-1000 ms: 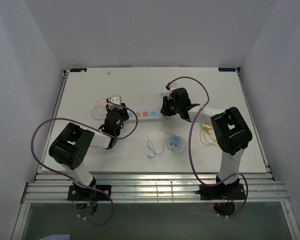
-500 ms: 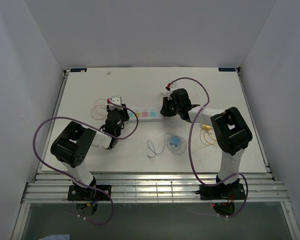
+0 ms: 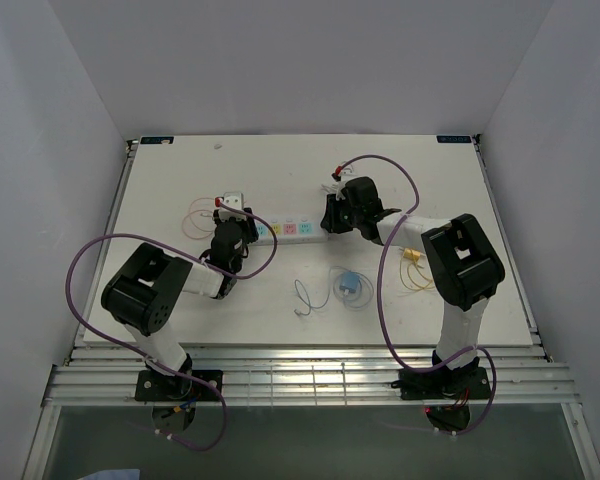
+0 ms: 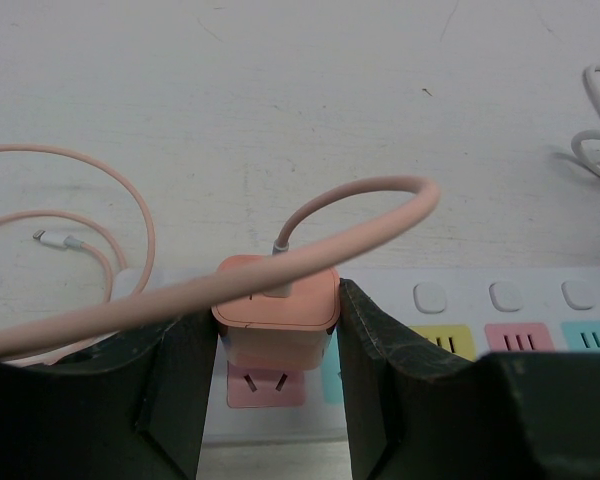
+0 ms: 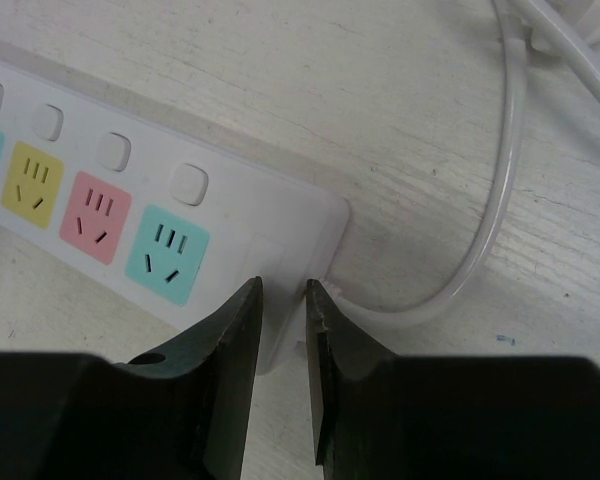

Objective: Insert the plug

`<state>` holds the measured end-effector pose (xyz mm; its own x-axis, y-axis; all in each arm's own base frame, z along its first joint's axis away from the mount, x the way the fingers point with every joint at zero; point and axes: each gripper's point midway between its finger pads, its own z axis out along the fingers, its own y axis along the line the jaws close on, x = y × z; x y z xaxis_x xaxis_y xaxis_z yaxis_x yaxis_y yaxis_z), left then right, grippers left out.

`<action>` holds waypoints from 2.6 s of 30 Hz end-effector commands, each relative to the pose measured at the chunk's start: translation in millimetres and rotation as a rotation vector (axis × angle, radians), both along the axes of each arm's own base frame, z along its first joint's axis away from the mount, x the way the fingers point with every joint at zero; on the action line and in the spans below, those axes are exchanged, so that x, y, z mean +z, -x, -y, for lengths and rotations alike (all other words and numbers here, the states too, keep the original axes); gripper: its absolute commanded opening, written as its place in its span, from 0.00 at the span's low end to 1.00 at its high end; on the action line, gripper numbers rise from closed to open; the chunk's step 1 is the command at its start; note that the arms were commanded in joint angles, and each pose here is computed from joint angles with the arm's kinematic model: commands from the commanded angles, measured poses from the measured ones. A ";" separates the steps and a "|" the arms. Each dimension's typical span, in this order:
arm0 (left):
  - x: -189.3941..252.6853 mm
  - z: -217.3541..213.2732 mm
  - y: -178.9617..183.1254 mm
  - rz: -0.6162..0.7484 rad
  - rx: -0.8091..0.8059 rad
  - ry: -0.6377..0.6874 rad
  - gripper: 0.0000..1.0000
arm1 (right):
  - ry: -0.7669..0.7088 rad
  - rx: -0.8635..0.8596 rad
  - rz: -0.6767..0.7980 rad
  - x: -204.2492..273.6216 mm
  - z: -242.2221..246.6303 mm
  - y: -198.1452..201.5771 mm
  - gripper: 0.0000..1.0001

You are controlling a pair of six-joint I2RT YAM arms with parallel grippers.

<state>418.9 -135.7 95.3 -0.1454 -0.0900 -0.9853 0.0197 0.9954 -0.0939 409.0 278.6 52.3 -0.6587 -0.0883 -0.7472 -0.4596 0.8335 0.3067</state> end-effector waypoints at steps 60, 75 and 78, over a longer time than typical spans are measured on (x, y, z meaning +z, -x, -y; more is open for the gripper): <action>-54.7 6.6 20.5 -0.139 0.145 -0.116 0.00 | 0.021 -0.008 -0.049 -10.3 19.2 14.7 0.27; -70.6 6.3 49.7 -0.167 0.143 -0.081 0.00 | 0.020 -0.007 -0.038 -6.6 19.2 13.7 0.26; -75.0 7.4 58.8 -0.173 0.141 -0.094 0.00 | 0.023 -0.004 -0.043 -8.6 19.3 14.2 0.26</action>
